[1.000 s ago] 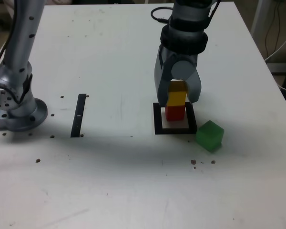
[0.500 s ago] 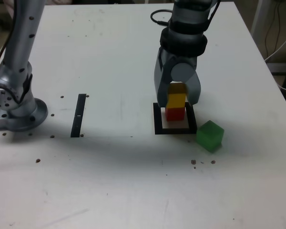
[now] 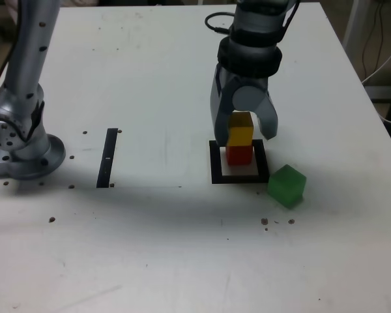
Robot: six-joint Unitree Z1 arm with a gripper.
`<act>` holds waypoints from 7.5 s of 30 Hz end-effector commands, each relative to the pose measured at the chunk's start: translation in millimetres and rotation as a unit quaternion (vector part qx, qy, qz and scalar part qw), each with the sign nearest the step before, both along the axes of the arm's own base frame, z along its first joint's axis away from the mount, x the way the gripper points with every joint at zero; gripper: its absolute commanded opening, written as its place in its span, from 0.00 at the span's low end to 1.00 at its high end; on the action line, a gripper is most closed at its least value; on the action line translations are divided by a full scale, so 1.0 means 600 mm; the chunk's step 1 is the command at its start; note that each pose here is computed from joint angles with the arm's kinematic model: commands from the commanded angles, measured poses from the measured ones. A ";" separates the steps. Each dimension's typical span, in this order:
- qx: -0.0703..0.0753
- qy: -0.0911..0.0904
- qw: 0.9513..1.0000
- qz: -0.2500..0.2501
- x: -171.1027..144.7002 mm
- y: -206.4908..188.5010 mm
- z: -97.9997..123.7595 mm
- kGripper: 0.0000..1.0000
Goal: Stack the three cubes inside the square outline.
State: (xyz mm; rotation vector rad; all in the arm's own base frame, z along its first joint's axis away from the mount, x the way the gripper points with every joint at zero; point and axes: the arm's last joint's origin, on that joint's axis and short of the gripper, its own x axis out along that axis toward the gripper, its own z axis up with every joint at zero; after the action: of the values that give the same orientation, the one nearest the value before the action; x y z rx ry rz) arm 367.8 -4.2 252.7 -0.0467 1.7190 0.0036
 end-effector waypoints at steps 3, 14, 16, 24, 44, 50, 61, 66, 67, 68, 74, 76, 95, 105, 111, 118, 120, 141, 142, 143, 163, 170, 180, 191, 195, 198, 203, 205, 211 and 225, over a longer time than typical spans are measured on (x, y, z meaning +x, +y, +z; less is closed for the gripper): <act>0.001 0.000 1.000 -0.004 -0.010 -0.003 0.008 0.99; -0.012 -0.019 0.999 -0.022 -0.023 -0.030 0.027 0.99; -0.012 -0.025 0.999 -0.025 -0.025 -0.032 0.030 0.99; -0.008 -0.029 0.999 -0.030 -0.030 -0.036 0.031 0.99; 0.010 -0.090 0.996 0.012 -0.071 -0.104 0.085 0.99; -0.011 -0.088 0.990 0.111 -0.067 -0.146 0.083 0.99; -0.046 -0.064 0.959 0.271 -0.025 -0.180 0.093 0.99; -0.038 -0.040 0.951 0.305 -0.009 -0.179 0.061 0.99; -0.031 -0.037 0.949 0.310 -0.007 -0.177 0.053 0.99; -0.024 -0.035 0.948 0.314 -0.005 -0.176 0.045 0.99; -0.002 -0.026 0.944 0.330 0.002 -0.170 -0.017 0.99; 0.000 -0.027 0.943 0.333 0.007 -0.169 -0.029 0.99; 0.008 -0.027 0.941 0.336 0.055 -0.172 -0.088 0.99; 0.020 -0.030 0.937 0.348 0.067 -0.154 -0.104 0.97; 0.027 -0.029 0.934 0.354 0.070 -0.138 -0.104 0.93; 0.024 -0.024 0.936 0.349 0.069 -0.128 -0.103 0.86; 0.019 -0.022 0.938 0.346 0.068 -0.128 -0.102 0.83; 0.034 -0.051 0.937 0.344 0.060 -0.130 -0.083 0.34; 0.036 -0.055 0.937 0.343 0.058 -0.132 -0.081 0.32; 0.038 -0.059 0.937 0.341 0.056 -0.134 -0.079 0.31; 0.025 -0.110 0.946 0.302 0.025 -0.157 -0.020 0.25; 0.022 -0.116 0.961 0.249 -0.009 -0.159 0.037 0.25; 0.022 -0.093 0.993 0.069 -0.042 -0.127 0.109 0.25; 0.047 -0.047 0.998 0.010 -0.051 -0.054 0.113 0.25; 0.059 -0.036 0.998 0.009 -0.046 -0.033 0.101 0.25; 0.061 -0.031 0.998 0.009 -0.044 -0.020 0.094 0.25; 0.059 -0.027 0.998 0.009 -0.038 -0.001 0.082 0.25; 0.058 -0.025 0.998 0.009 -0.037 0.004 0.078 0.25; 0.049 -0.025 0.998 0.009 -0.033 0.006 0.071 0.25; 0.057 -0.041 0.997 0.013 -0.024 0.012 0.063 0.26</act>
State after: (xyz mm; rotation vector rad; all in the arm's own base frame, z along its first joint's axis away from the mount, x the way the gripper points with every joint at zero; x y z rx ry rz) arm 352.7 2.1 292.4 0.0147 1.6297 0.1134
